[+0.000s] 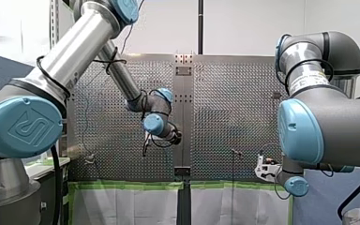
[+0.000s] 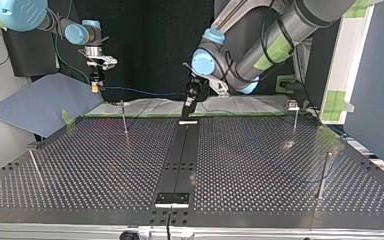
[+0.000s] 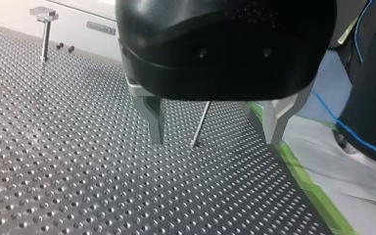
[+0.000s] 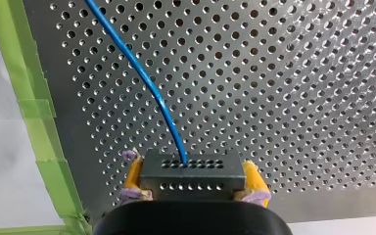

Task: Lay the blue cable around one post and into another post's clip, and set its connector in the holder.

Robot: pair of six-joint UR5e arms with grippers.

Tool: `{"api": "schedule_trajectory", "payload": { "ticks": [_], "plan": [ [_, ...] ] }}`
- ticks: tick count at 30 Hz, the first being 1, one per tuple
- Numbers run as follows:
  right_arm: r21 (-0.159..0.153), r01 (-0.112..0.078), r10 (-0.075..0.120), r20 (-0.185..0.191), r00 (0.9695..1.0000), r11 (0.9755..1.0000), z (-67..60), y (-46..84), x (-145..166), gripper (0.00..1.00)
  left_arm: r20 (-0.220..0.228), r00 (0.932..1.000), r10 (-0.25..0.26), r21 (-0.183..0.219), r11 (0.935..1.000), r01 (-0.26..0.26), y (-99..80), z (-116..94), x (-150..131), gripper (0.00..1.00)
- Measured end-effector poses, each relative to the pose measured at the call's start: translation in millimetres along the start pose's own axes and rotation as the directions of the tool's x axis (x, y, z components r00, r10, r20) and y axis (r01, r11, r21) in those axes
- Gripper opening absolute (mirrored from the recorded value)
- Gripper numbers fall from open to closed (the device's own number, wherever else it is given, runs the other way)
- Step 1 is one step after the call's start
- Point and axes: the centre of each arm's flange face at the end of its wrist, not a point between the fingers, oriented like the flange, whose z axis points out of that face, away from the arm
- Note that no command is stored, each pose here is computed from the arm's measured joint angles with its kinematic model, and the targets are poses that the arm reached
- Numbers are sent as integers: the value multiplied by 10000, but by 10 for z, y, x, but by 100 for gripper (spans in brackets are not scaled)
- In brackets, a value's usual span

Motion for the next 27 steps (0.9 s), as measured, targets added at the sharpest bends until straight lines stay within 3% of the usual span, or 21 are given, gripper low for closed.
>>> {"api": "schedule_trajectory", "payload": {
  "ticks": [9, 27],
  "plan": [
    [-1, 10, -10, 10, 10000, 10000, -1, 0, 1, 36, 575, 9983, -46, 127, 9999, 39, -84, 317, 144, 100],
    [10, 13, -13, 7, 10000, 10000, 1, -6, 3, 36, 626, 9980, -46, 17, 10000, 45, -80, 566, 887, 100]
  ]
}}
